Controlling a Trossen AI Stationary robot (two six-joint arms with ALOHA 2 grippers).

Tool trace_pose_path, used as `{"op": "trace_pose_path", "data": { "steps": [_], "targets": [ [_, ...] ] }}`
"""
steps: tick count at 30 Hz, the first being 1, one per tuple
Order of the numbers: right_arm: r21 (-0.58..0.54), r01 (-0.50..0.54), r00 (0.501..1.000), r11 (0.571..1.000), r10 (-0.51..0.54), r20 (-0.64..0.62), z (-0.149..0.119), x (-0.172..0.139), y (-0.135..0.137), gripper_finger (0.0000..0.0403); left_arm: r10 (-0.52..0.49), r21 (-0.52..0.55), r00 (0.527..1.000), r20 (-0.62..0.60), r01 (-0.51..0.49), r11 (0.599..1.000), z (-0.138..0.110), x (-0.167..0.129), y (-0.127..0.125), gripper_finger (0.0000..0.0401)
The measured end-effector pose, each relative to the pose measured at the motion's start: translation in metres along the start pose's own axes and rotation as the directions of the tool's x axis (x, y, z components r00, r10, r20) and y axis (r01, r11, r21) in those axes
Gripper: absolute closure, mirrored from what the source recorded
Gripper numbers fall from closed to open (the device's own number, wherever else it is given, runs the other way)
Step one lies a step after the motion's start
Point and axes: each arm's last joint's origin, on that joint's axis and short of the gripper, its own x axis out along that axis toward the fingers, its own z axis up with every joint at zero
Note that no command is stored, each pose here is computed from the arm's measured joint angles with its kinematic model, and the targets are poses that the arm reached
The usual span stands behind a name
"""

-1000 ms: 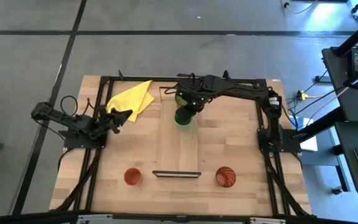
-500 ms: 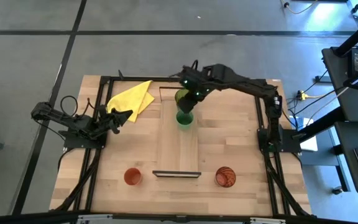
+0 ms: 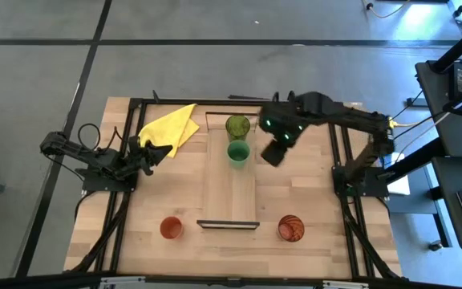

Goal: Stack small to large cups/mugs on shelf
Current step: Put the orange cup on the shelf

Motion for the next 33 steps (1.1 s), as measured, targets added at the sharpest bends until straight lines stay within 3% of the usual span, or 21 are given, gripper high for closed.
{"op": "trace_pose_path", "data": {
  "steps": [7, 12, 17, 21, 26, 33],
  "targets": [
    [-0.054, -0.013, 0.990, 0.998, 0.005, -0.143, -0.071, 0.035, 0.010, 0.0347, -0.013, 0.134, 1.000, -0.009, 0.014, 0.991, 0.000, 0.000, 0.000, 0.0366],
    [0.045, -0.138, 0.984, 0.989, 0.142, -0.103, -0.103, 0.057, 0.015, 0.0347, -0.015, 0.164, 1.000, -0.005, 0.016, 0.986, 0.000, 0.000, -0.001, 0.0366],
    [0.151, -0.262, 0.963, 0.953, 0.269, -0.022, -0.119, 0.073, 0.025, 0.0347, -0.014, 0.164, 1.000, -0.004, 0.014, 0.986, 0.000, 0.000, -0.001, 0.0366],
    [0.203, -0.255, 0.962, 0.945, 0.269, -0.045, -0.130, 0.083, 0.032, 0.0328, -0.015, 0.161, 1.000, -0.005, 0.016, 0.987, 0.000, 0.000, -0.001, 0.0366],
    [0.212, -0.216, 0.966, 0.953, 0.241, -0.098, -0.148, 0.088, 0.039, 0.0277, -0.015, 0.157, 1.000, -0.005, 0.016, 0.987, 0.000, 0.000, -0.001, 0.0366],
    [0.208, -0.124, 0.990, 0.970, 0.135, -0.041, -0.171, 0.090, 0.048, 0.0237, -0.015, 0.157, 1.000, -0.005, 0.016, 0.988, 0.000, 0.000, -0.001, 0.0366]
  ]
}}
